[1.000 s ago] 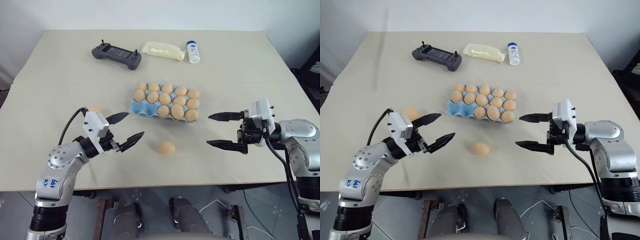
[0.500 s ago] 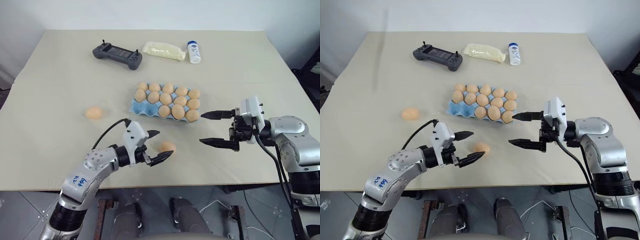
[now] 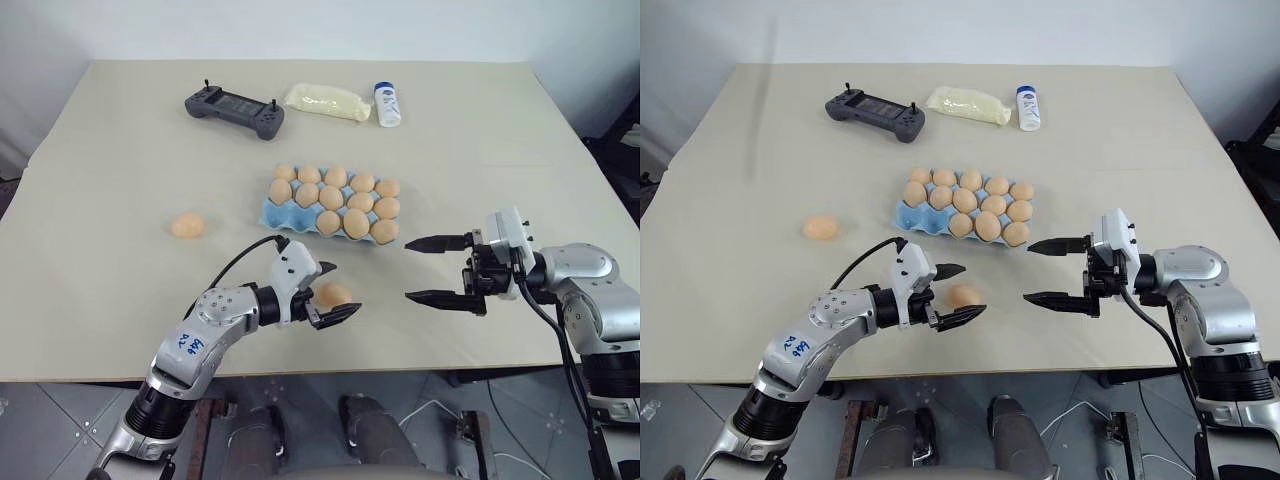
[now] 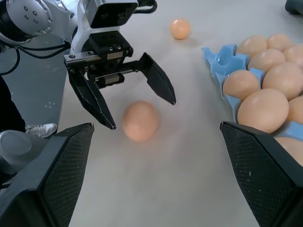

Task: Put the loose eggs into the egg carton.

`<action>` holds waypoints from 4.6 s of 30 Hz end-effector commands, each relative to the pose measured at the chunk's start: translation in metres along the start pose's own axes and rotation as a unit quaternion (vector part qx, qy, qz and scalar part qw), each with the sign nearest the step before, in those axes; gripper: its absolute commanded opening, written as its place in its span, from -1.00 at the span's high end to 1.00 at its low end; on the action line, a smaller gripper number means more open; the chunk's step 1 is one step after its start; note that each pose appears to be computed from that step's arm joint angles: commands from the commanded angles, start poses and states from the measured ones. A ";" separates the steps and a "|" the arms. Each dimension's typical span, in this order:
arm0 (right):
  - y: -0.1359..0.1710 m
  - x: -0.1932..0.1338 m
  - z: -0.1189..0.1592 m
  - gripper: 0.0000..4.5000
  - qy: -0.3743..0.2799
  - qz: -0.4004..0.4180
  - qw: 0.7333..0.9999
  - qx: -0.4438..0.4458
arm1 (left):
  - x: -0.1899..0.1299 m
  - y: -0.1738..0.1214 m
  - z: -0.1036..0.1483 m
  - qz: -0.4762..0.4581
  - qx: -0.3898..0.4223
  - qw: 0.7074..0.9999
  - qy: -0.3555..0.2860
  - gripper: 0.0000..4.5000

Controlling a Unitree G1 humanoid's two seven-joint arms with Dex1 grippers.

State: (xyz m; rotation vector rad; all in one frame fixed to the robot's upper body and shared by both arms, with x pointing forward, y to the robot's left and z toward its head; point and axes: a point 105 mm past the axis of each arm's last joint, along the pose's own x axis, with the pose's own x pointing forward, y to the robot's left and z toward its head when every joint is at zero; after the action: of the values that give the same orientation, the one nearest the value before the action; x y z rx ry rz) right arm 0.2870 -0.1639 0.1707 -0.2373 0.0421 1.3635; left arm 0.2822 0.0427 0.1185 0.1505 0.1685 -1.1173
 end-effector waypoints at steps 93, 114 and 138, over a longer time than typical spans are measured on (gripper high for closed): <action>-0.036 -0.015 0.015 -1.00 -0.036 -0.072 0.996 -0.038 | -0.140 0.055 -0.004 0.210 -0.014 0.978 -0.002 -0.99; -0.042 -0.007 0.017 -1.00 -0.033 -0.057 0.997 -0.045 | -0.185 0.134 0.019 0.420 0.020 0.907 -0.025 -0.99; -0.038 -0.015 0.017 -1.00 -0.023 -0.073 0.996 -0.047 | -0.130 0.194 -0.015 0.407 -0.042 0.911 0.061 -0.59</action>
State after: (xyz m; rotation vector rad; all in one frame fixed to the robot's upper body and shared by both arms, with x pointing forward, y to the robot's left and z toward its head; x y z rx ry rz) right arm 0.3212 -0.1773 0.1842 -0.2576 -0.0438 1.2421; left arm 0.3986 0.2420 0.1304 0.1768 0.2531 -0.2810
